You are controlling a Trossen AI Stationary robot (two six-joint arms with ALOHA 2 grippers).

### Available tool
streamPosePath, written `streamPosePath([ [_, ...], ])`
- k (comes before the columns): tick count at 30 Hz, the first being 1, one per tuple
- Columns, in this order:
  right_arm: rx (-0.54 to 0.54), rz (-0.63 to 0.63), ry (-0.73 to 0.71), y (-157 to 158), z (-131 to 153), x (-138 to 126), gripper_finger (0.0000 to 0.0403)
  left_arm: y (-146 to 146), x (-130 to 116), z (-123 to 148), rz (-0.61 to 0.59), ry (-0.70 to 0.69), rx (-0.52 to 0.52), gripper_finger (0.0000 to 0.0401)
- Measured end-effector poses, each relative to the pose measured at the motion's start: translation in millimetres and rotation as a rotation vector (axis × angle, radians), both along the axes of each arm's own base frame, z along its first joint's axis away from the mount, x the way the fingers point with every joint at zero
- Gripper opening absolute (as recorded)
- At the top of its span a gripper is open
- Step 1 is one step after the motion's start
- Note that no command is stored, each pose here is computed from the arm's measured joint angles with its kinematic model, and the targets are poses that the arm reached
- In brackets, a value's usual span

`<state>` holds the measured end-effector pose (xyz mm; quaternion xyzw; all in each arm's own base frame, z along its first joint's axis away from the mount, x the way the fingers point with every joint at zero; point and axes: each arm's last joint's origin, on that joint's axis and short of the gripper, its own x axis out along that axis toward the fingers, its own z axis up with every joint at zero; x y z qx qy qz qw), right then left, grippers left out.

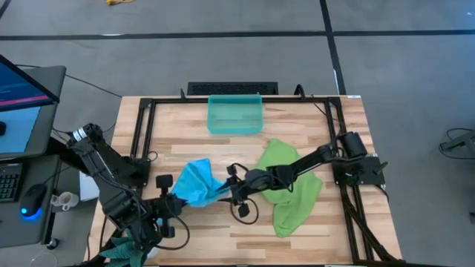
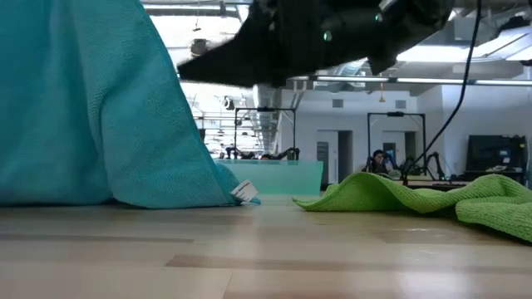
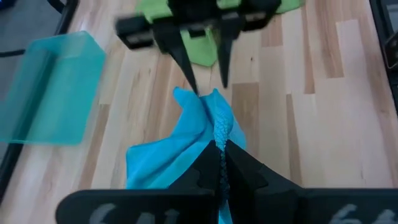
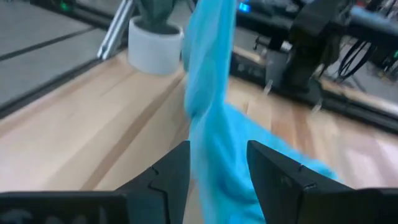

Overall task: Roll microfiber towels into tight, uniform cylinder then place into a basket
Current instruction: Fold the blue microfiber cloth

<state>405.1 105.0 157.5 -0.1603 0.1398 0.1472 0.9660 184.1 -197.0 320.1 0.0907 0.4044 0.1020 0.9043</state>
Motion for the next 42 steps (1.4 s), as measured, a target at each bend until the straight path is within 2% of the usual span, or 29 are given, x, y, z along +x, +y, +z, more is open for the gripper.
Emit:
streamPosePath([
  [9, -0.001, -0.011, 0.031, -3, -6, 5, 0.0183, 5, 6, 1, 0.033, -0.027, 0.014, 0.0],
  [13, -0.002, -0.023, 0.04, -9, -7, 6, 0.018, 5, 7, 2, 0.031, -0.076, 0.069, 0.0],
  [26, 0.0, -0.05, 0.21, -14, -22, 0, 0.0174, 8, 8, 6, 0.01, -0.149, 0.234, 0.0],
  [35, -0.026, -0.054, 0.309, -15, -28, -6, 0.0166, 9, 8, 6, 0.005, -0.138, 0.247, 0.0],
  [42, -0.032, -0.057, 0.328, -15, -29, -7, 0.0166, 7, -2, 25, -0.014, -0.123, 0.226, 0.0],
])
